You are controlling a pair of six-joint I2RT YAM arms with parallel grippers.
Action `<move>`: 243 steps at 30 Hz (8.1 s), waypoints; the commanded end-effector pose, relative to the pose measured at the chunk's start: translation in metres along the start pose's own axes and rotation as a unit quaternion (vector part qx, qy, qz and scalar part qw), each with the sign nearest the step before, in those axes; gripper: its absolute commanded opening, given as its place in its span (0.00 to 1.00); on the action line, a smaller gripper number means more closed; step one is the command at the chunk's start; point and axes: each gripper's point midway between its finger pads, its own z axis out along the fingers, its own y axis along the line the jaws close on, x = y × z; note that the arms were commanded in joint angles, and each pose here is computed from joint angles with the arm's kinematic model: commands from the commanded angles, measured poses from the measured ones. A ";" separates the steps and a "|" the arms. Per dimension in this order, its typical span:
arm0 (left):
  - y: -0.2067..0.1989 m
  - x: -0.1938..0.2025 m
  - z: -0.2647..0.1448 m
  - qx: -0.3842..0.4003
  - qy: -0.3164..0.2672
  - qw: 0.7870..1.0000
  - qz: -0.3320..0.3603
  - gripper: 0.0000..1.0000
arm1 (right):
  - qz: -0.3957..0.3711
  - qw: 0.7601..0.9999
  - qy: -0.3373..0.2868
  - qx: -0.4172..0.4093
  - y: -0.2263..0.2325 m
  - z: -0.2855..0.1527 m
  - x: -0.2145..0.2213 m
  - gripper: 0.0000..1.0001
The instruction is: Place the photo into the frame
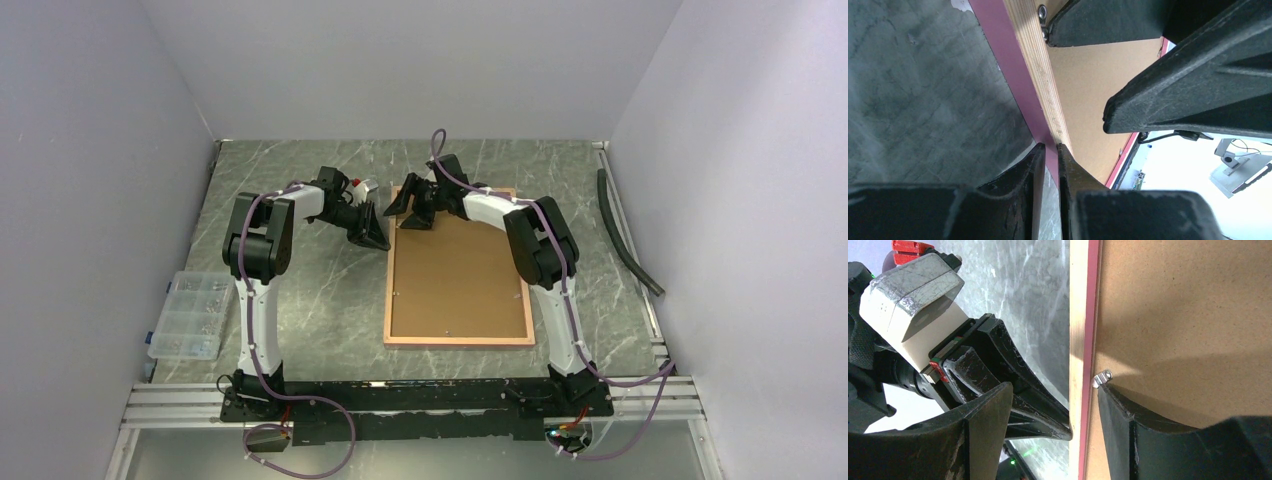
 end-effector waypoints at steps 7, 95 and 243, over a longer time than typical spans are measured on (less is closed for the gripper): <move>0.003 -0.009 -0.003 -0.029 -0.019 0.999 0.036 0.20 | 0.018 1.000 -0.006 -0.001 -0.007 0.015 0.005 0.67; 0.021 -0.035 -0.086 -0.080 -0.044 0.993 0.078 0.43 | 0.118 0.949 -0.137 0.258 -0.152 -0.271 0.134 1.00; 0.031 0.031 -0.067 -0.061 -0.015 0.998 0.005 0.12 | -0.024 0.999 0.025 -0.013 0.080 0.047 0.068 0.70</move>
